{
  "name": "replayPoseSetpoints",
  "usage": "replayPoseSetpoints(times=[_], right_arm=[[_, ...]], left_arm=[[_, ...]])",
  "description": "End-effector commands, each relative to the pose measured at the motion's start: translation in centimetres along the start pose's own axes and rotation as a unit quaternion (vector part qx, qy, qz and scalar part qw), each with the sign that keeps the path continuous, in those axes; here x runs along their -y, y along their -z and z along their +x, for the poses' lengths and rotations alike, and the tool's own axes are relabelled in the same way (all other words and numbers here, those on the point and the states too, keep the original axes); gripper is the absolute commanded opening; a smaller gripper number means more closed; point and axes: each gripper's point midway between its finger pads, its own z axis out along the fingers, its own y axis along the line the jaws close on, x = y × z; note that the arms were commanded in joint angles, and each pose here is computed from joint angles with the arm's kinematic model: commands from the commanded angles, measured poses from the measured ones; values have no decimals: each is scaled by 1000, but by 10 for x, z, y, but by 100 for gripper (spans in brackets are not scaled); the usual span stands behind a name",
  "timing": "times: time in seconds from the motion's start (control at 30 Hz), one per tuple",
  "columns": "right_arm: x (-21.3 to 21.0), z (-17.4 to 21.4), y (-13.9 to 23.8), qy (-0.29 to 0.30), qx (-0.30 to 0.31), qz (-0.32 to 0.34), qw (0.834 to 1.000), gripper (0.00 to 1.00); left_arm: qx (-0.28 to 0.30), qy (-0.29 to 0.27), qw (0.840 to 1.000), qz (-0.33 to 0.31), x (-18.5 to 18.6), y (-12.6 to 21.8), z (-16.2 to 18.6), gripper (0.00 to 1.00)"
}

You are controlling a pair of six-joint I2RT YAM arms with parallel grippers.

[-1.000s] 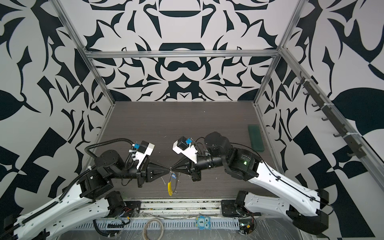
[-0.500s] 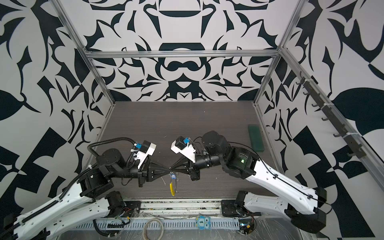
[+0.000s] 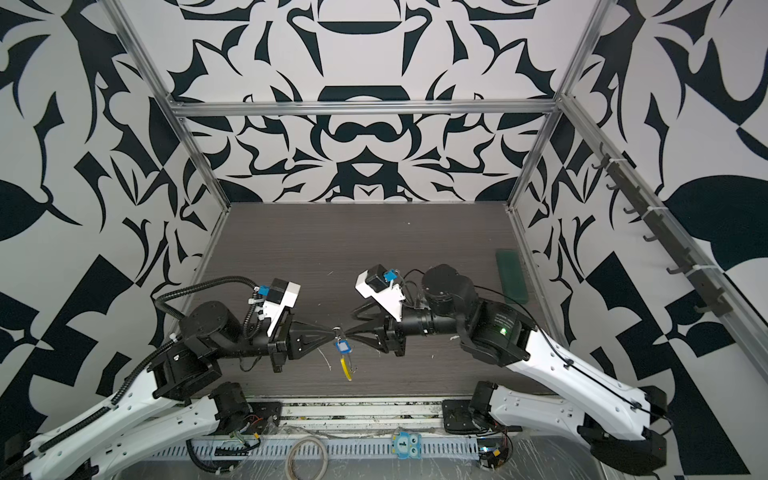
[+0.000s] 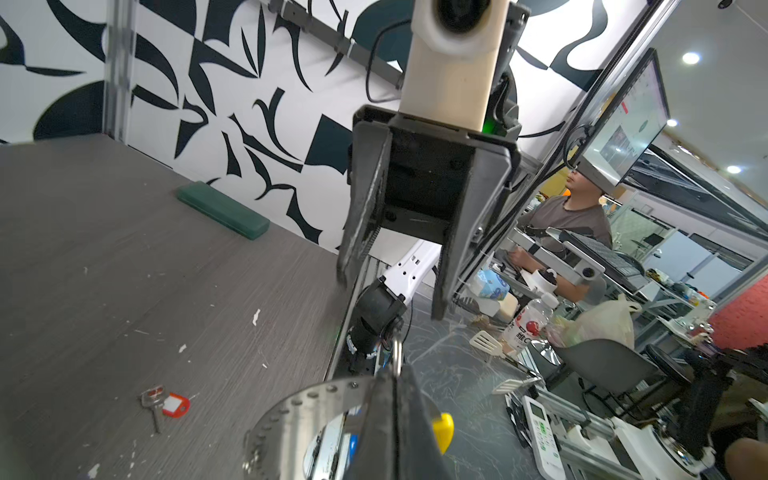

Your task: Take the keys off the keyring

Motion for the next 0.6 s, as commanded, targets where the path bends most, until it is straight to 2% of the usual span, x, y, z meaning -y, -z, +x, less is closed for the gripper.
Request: replayPoseSetpoints(times=[0.0,0.1,0.33,0.57], right_arm=[[15,-6,0,8,38,41,998,44],[26,6,-4,7,39,60,997,45],[12,14,-17,18,45,12,999,53],[4,18,-29,40,39,3,998,53]], left_arm=[[65,-25,998,-4,2,6,-21,0],[84,-32,996,0,2,8,-25,0],[79,-29,996,3,0,4,-22,0],[85,-25,996,4,-2,3,-20,0]])
